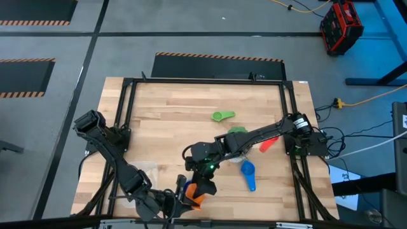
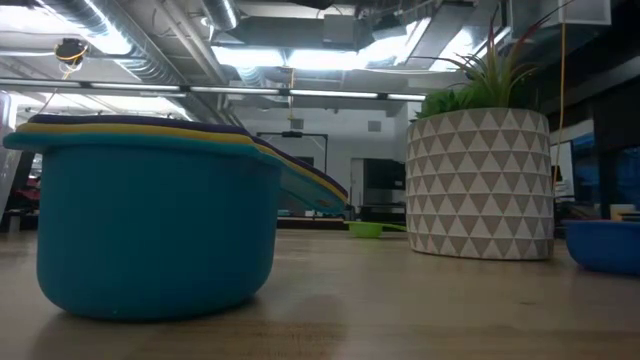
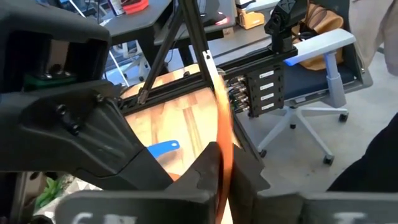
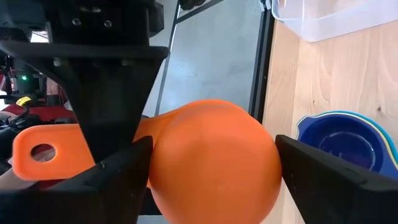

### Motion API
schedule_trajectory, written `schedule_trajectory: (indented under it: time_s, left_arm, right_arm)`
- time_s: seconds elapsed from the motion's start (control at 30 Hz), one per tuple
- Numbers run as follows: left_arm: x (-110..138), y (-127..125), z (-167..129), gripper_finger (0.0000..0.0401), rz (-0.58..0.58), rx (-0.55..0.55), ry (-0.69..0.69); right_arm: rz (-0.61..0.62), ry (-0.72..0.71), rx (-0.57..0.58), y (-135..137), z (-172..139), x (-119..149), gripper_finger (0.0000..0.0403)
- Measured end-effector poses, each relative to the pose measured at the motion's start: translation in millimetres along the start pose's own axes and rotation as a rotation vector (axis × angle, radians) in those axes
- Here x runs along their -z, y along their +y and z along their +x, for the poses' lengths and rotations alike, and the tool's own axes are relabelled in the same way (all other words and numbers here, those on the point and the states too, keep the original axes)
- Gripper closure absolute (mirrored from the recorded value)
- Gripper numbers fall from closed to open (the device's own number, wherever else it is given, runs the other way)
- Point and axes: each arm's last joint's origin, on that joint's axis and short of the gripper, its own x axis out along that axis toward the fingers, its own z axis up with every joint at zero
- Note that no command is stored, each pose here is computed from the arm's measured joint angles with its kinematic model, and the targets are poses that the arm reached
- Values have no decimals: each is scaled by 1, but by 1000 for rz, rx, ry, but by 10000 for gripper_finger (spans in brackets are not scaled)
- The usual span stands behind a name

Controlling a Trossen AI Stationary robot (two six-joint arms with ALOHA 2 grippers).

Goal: Nest measuring cups in basket
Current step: Stack the orange measuring cup on top of the dark blue measuring cup

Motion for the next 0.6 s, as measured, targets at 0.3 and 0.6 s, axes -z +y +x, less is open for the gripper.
schedule_trajectory:
  time_s: [0.3, 0.6]
  left_arm:
    - [0, 0, 0, 397, 0, -4, 0]
    - [0, 0, 0, 398, 13, -6, -4]
  right_arm:
    - [-30, 0, 0, 0, 0, 0, 74]
    - [-27, 12, -16, 0, 0, 0, 74]
